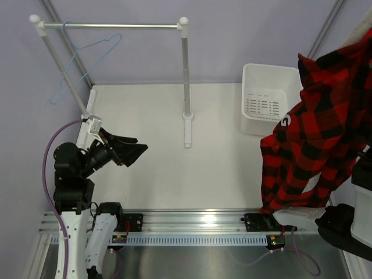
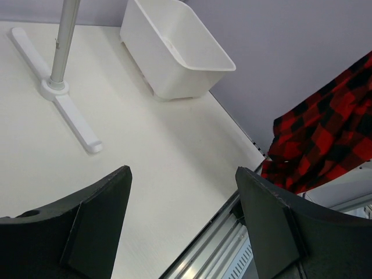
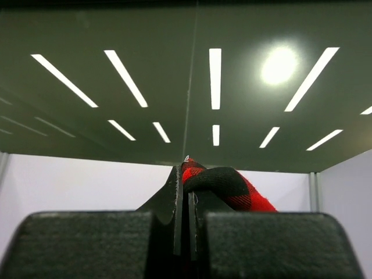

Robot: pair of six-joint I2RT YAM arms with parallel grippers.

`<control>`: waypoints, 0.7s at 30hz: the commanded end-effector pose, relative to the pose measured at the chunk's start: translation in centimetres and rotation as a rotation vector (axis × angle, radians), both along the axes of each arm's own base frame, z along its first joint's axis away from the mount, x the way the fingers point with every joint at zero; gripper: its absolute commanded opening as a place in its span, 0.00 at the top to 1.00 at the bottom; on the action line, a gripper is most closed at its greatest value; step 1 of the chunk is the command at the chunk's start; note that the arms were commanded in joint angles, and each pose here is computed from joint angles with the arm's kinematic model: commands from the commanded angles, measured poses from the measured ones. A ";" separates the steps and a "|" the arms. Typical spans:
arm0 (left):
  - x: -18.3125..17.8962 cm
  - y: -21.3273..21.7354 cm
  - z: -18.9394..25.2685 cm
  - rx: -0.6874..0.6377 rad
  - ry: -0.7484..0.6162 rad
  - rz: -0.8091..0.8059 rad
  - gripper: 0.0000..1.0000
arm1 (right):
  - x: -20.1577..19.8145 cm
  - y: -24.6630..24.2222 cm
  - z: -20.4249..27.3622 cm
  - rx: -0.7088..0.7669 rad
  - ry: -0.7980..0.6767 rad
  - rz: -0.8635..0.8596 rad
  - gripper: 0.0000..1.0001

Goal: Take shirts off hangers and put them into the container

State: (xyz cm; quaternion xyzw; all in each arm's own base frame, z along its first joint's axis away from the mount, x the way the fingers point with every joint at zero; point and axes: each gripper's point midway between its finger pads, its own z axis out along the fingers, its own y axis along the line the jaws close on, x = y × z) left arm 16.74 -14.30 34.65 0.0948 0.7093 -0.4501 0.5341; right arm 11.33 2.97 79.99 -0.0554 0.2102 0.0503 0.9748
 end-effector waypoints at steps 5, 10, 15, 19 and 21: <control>1.1 -0.4 -0.4 0.023 -0.007 -0.050 0.23 | 10.7 3.0 1.1 -0.072 -0.013 -0.327 1.00; 1.2 -0.5 -1.4 0.033 0.008 -0.070 0.25 | 13.2 -0.3 3.5 0.010 -0.109 -0.290 1.00; 1.9 -0.6 -1.9 0.029 -0.001 -0.071 0.26 | 21.8 -5.9 1.5 0.103 -0.104 -0.309 1.00; 2.7 -0.6 -2.7 0.029 0.025 -0.070 0.27 | 21.6 -7.4 1.6 0.154 -0.158 -0.195 1.00; 3.0 -0.5 -3.1 0.043 0.026 -0.067 0.27 | 22.8 -6.6 1.1 0.127 -0.148 -0.141 1.00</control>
